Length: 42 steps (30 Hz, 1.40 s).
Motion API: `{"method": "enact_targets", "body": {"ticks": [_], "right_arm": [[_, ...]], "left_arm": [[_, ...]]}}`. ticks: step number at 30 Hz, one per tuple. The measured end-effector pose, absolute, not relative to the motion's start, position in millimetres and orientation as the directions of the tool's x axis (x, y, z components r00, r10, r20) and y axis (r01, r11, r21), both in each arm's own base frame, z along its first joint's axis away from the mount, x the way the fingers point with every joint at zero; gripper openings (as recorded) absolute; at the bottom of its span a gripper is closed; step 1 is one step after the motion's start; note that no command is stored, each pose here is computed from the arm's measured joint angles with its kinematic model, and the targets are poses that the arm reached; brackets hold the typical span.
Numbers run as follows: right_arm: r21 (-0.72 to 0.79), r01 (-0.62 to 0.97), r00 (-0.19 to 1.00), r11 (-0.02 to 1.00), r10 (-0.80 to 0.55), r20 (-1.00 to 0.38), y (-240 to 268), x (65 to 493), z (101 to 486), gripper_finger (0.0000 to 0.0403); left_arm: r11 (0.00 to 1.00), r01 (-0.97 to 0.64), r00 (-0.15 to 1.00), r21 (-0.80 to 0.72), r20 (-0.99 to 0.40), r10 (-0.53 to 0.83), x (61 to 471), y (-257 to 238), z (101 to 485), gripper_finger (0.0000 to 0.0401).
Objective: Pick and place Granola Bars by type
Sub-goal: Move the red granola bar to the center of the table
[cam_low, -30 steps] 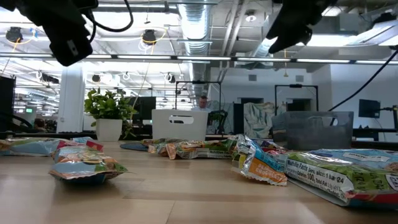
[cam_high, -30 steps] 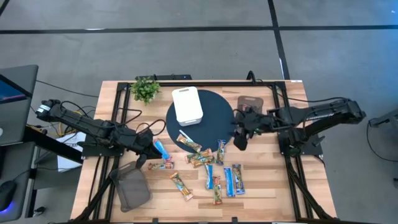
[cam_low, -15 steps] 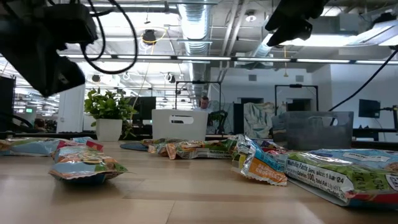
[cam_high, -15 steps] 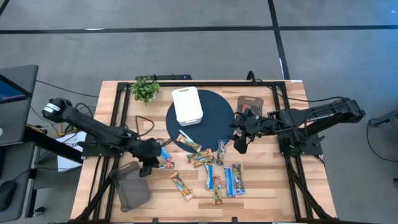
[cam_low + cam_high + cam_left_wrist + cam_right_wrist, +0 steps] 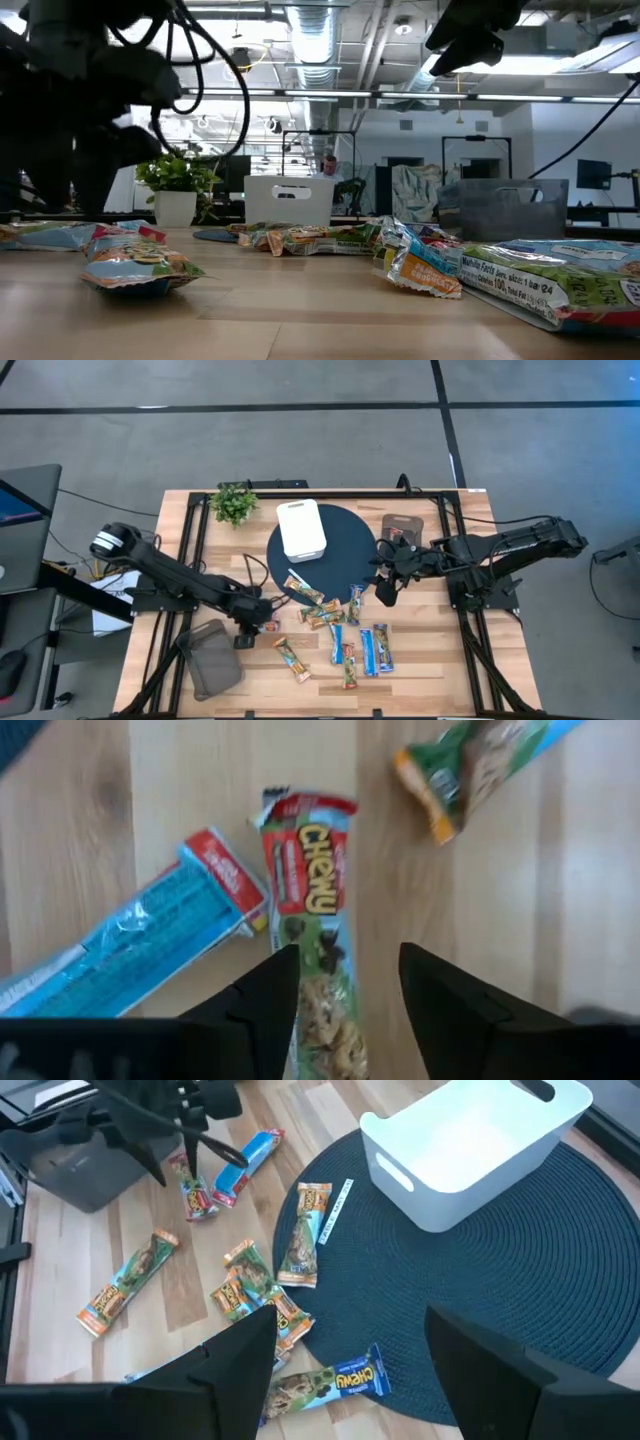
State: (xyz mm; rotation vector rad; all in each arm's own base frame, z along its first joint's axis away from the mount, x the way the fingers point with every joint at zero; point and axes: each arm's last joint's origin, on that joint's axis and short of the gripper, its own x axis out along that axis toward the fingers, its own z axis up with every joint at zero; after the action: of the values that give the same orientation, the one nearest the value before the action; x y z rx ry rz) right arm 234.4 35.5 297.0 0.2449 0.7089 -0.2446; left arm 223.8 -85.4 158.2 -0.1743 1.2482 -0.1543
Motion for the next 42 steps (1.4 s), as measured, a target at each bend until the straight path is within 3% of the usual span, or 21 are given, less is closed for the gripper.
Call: {"method": "enact_targets", "body": {"ticks": [9, 20, 32, 42], "right_arm": [[0.142, 0.307, 0.732, 0.941, -0.138, -0.668, 35.4, 234.3, 296.8, 0.0248], [0.141, 0.307, 0.73, 0.941, -0.138, -0.669, 35.4, 234.1, 296.7, 0.0248], [0.14, 0.308, 0.728, 0.941, -0.138, -0.671, 35.4, 234.0, 296.5, 0.0248], [0.14, 0.308, 0.728, 0.941, -0.138, -0.671, 35.4, 234.0, 296.5, 0.0248]], "left_arm": [[0.98, -0.012, 0.238, -0.197, -0.953, -0.189, 224.2, -85.6, 145.8, 0.0174], [0.995, -0.044, 0.281, -0.089, -0.957, -0.073, 225.3, -82.1, 145.5, 0.0169], [0.999, -0.002, 0.298, -0.043, -0.954, -0.041, 226.0, -81.3, 145.9, 0.0053], [0.997, 0.018, 0.385, -0.074, -0.92, -0.075, 240.2, -85.7, 159.0, 0.0026]]}}
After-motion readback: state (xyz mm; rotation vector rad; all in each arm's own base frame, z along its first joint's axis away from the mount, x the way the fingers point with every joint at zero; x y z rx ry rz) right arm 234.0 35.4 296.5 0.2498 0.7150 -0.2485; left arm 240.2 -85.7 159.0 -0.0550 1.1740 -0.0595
